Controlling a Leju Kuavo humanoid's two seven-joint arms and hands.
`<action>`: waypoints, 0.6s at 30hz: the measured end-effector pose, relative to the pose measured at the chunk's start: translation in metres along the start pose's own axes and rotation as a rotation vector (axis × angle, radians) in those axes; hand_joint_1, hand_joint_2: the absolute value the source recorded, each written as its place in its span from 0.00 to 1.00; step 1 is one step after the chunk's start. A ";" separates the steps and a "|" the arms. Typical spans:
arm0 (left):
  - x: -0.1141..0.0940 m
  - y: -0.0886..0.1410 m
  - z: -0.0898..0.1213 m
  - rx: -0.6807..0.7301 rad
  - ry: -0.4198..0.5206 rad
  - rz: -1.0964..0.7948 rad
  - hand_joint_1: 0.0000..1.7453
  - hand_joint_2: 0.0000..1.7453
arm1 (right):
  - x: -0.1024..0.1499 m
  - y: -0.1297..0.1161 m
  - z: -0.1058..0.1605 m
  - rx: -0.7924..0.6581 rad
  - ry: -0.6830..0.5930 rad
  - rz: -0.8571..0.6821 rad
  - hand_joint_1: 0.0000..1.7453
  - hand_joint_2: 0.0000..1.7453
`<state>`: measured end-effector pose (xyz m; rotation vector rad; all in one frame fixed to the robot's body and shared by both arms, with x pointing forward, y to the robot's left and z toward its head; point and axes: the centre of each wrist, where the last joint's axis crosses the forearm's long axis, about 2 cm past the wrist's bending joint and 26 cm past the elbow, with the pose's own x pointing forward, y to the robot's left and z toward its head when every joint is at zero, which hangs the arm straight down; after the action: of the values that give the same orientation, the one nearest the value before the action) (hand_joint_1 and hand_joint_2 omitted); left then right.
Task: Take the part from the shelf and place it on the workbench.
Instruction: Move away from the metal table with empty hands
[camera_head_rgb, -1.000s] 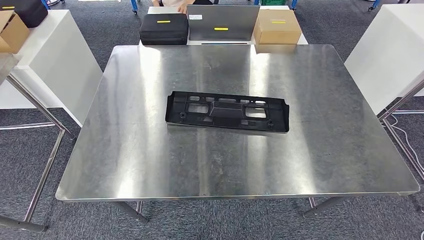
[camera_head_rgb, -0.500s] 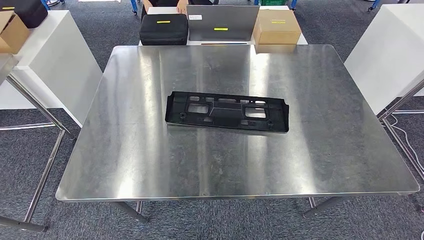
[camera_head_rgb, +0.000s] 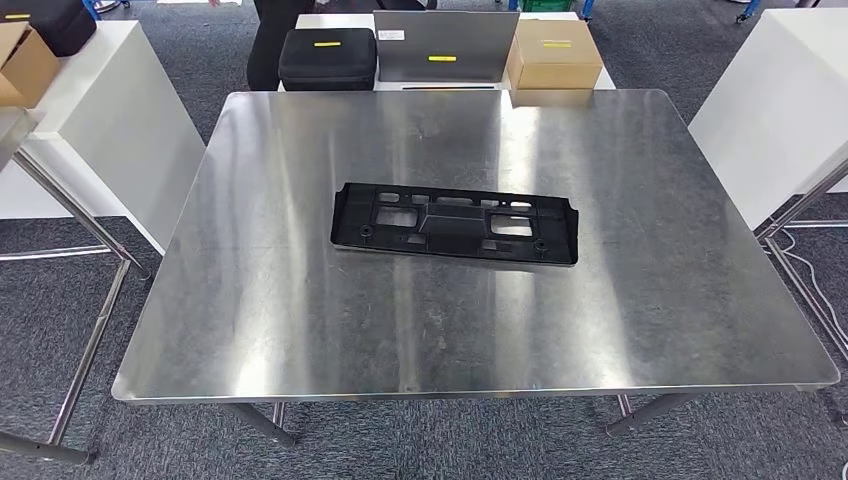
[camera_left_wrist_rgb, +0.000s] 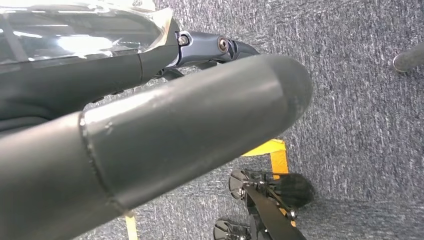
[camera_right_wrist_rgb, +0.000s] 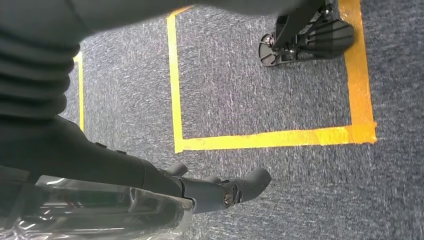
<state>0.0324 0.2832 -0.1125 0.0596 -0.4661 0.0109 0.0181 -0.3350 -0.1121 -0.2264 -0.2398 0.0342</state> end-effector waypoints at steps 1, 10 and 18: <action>0.000 0.001 0.000 -0.002 0.001 -0.005 0.00 0.00 | 0.000 0.001 0.000 0.005 0.001 0.002 0.00 0.00; -0.001 0.006 0.000 -0.015 0.011 -0.037 0.00 0.00 | -0.001 0.003 0.001 0.027 0.019 0.001 0.00 0.00; -0.001 0.009 0.000 -0.010 0.013 -0.047 0.00 0.00 | -0.001 0.003 0.001 0.027 0.020 0.002 0.00 0.00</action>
<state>0.0316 0.2919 -0.1128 0.0601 -0.4517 -0.0371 0.0167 -0.3323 -0.1125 -0.2003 -0.2187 0.0365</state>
